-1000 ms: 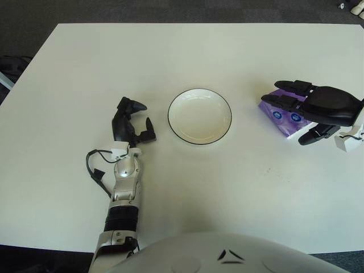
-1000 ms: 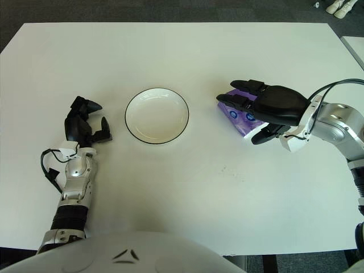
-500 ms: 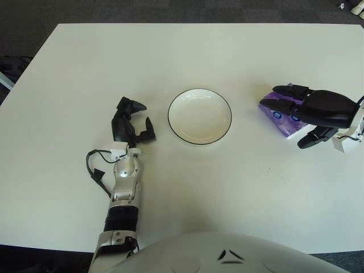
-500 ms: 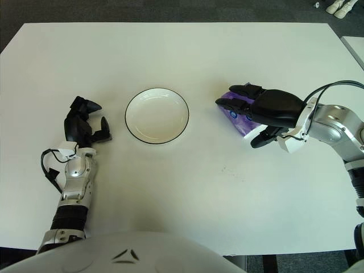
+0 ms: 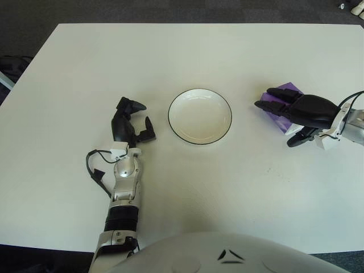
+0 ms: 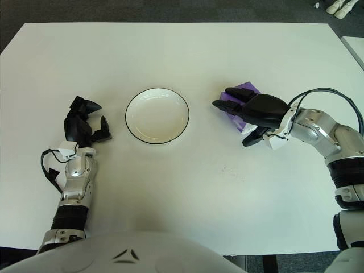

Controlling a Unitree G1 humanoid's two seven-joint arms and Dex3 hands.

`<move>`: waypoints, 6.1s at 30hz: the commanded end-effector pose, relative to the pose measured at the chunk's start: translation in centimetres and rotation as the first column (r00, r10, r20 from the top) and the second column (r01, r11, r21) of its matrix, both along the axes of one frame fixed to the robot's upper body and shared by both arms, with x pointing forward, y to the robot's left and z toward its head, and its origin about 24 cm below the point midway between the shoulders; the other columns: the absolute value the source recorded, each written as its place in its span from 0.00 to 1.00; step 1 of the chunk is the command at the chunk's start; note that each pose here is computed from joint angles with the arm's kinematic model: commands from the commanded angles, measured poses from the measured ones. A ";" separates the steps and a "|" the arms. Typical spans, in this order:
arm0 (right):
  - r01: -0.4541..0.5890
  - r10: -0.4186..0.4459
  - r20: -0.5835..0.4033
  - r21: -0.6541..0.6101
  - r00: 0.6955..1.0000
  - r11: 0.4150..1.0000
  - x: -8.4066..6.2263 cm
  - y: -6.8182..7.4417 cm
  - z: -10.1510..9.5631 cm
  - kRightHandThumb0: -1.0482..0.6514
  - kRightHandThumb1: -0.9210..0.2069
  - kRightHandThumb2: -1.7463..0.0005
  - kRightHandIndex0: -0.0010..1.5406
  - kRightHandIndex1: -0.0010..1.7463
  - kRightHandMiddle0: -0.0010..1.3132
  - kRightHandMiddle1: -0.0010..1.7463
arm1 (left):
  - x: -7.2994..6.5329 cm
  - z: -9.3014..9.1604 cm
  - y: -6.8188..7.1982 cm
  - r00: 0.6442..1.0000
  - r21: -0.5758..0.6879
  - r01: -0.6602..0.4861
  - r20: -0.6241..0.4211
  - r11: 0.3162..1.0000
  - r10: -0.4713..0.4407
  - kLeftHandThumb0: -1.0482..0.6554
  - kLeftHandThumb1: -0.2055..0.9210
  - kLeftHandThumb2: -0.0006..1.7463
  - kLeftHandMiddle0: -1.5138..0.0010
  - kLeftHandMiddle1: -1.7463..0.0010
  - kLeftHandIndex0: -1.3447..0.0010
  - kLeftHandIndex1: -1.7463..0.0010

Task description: Put the tissue paper into the plate.

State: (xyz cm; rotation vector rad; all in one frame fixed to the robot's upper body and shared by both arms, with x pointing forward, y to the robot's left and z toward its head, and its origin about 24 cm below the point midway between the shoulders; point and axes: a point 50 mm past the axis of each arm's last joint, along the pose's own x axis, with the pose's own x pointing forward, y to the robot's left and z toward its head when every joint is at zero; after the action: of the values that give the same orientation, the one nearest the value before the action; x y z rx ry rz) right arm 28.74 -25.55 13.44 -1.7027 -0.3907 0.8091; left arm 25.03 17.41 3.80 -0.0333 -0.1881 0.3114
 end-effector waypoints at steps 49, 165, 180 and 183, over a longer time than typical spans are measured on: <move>0.258 -0.186 -0.205 0.418 0.961 0.871 1.1 -0.1 -4.7 0.20 0.60 0.38 0.26 0.99 0.21 0.98 | -2.8 -4.0 0.9 0.977 0.007 -0.047 -0.208 0.999 0.048 0.61 0.23 0.93 0.51 0.00 0.53 0.00; -0.108 0.177 0.092 0.991 0.980 0.082 0.5 11.2 6.5 0.61 0.89 0.00 0.59 0.97 0.53 1.00 | -1.9 -4.1 0.4 0.980 -0.022 -0.056 -0.192 0.998 0.051 0.61 0.30 0.89 0.55 0.00 0.56 0.00; -0.240 0.227 0.191 0.946 0.955 0.217 0.8 11.7 7.4 0.61 0.89 0.00 0.59 0.97 0.53 1.00 | -1.9 -4.1 0.3 0.979 -0.030 -0.065 -0.197 0.997 0.058 0.61 0.34 0.85 0.57 0.01 0.59 0.00; -0.251 0.240 0.195 0.939 0.951 0.233 0.7 11.9 7.7 0.61 0.89 0.00 0.60 0.96 0.53 1.00 | -1.9 -4.1 0.3 0.979 -0.028 -0.064 -0.195 0.998 0.057 0.61 0.34 0.85 0.57 0.00 0.59 0.00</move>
State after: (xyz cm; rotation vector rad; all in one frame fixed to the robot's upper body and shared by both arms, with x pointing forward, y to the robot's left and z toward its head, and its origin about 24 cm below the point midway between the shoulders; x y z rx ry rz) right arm 29.65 -13.80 20.81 -0.3980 -0.9421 0.5250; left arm 25.12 17.64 3.79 -0.0523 -0.1876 0.3544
